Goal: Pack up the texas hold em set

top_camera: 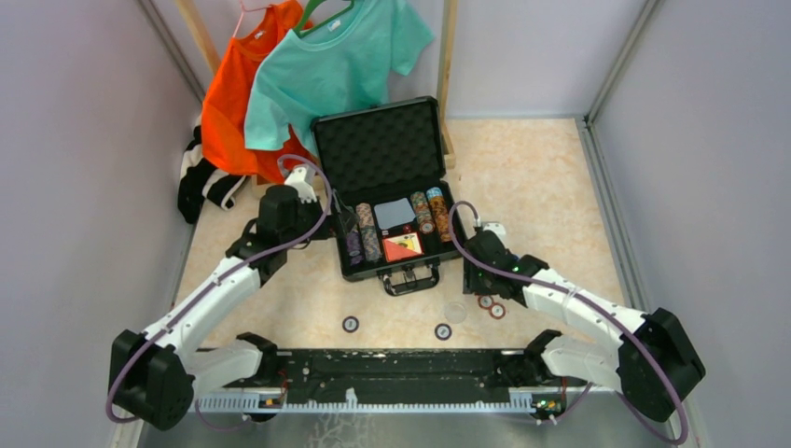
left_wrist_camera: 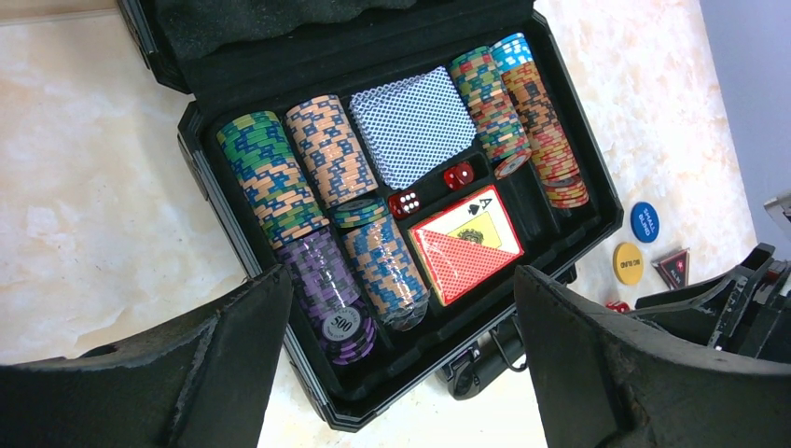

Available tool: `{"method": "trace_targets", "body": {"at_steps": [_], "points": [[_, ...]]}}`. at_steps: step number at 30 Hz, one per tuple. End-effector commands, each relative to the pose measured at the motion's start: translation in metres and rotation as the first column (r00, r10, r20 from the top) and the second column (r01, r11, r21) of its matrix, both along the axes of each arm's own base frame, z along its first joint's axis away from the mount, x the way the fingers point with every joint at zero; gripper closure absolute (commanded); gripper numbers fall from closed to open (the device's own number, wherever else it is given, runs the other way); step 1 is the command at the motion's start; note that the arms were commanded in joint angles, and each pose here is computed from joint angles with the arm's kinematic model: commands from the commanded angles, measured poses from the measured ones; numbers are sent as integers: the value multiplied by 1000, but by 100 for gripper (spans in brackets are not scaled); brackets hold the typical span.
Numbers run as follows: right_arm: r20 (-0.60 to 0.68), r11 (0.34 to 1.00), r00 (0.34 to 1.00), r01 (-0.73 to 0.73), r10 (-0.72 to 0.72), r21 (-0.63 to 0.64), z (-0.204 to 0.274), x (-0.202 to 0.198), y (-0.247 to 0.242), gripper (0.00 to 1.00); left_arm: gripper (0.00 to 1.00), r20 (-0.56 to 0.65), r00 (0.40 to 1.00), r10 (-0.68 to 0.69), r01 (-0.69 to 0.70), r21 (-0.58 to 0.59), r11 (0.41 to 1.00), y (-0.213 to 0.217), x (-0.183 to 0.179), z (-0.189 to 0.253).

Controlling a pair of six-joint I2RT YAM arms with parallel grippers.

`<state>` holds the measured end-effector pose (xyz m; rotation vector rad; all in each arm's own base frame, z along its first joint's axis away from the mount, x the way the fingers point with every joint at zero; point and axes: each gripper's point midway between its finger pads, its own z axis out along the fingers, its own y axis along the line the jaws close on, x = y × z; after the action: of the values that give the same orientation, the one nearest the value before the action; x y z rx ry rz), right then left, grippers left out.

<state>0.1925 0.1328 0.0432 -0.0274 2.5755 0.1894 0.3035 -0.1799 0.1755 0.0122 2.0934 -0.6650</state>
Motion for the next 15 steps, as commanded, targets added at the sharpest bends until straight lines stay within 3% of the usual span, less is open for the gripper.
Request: {"method": "trace_targets", "body": {"at_steps": [1, 15], "points": [[22, 1000, 1000, 10, -10, 21, 1, 5, 5, 53, 7, 49, 999, -20, 21, -12, 1000, -2, -2, 13], [20, 1000, 1000, 24, -24, 1, -10, 1, -3, 56, 6, 69, 996, -51, 53, -27, 998, -6, -6, 18]]}}
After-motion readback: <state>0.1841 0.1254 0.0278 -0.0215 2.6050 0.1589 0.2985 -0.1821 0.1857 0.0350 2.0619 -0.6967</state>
